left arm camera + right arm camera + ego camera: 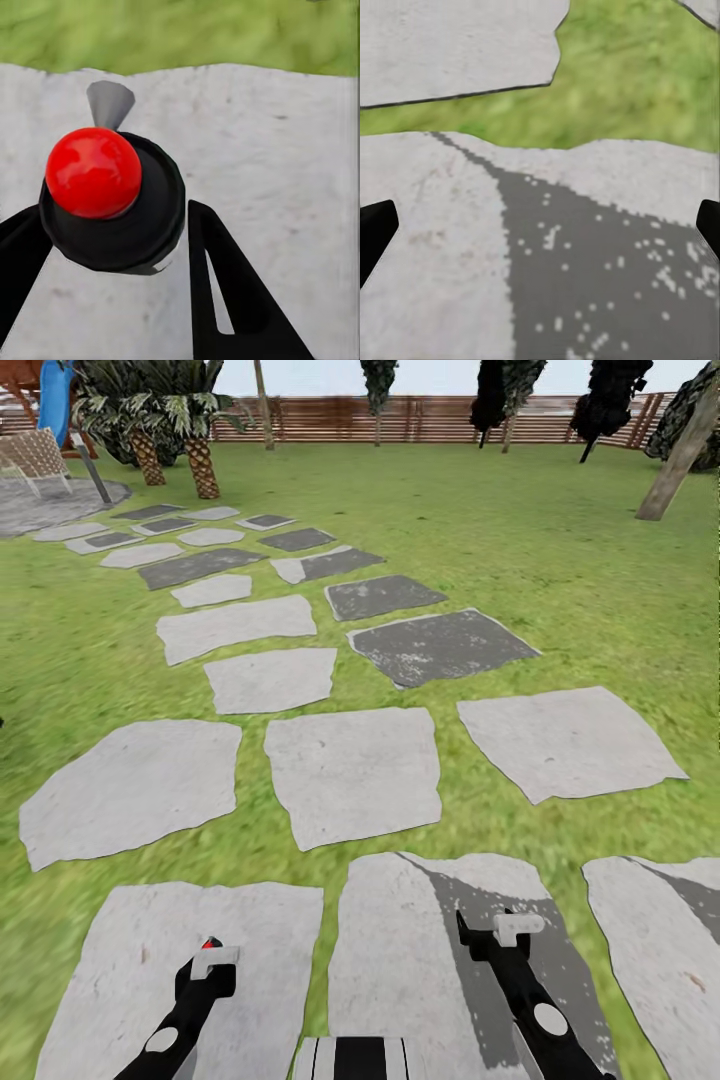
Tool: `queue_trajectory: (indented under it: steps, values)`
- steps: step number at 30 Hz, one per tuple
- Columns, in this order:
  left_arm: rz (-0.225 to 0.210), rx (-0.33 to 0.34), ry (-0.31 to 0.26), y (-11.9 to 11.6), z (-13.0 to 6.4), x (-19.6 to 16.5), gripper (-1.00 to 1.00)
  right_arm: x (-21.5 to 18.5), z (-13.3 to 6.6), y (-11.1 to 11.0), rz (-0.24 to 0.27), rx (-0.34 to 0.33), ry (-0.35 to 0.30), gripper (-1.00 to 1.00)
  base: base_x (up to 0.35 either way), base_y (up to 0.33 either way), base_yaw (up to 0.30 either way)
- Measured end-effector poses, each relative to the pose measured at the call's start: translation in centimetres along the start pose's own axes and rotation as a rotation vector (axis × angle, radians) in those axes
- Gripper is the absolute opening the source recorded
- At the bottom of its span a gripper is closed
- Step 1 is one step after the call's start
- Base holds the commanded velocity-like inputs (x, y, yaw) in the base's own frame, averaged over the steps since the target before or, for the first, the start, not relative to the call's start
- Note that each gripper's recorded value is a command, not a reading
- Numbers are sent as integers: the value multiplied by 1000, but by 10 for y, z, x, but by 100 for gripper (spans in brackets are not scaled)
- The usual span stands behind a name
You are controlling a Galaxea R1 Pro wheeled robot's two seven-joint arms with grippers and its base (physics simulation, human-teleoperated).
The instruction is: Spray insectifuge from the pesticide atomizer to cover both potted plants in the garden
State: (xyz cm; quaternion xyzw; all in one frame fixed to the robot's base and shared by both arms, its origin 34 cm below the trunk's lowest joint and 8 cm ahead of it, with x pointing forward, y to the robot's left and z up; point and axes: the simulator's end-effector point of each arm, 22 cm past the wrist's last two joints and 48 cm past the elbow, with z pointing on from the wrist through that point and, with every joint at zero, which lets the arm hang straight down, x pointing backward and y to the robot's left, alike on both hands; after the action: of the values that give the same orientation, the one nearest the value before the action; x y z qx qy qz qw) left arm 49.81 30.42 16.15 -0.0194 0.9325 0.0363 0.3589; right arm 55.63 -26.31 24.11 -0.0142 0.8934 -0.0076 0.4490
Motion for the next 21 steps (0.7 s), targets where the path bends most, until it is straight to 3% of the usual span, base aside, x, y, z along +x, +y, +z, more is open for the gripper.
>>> queue_trajectory:
  steps: [13,21]
  values:
    - [-14,-23,-61,14,-7,-34,-100,-43,-6,-1,6,4,-81,100,0,0,0]
    - [-12,-19,-108,14,-13,-59,-100,-103,-14,-6,4,12,-201,100,0,0,0]
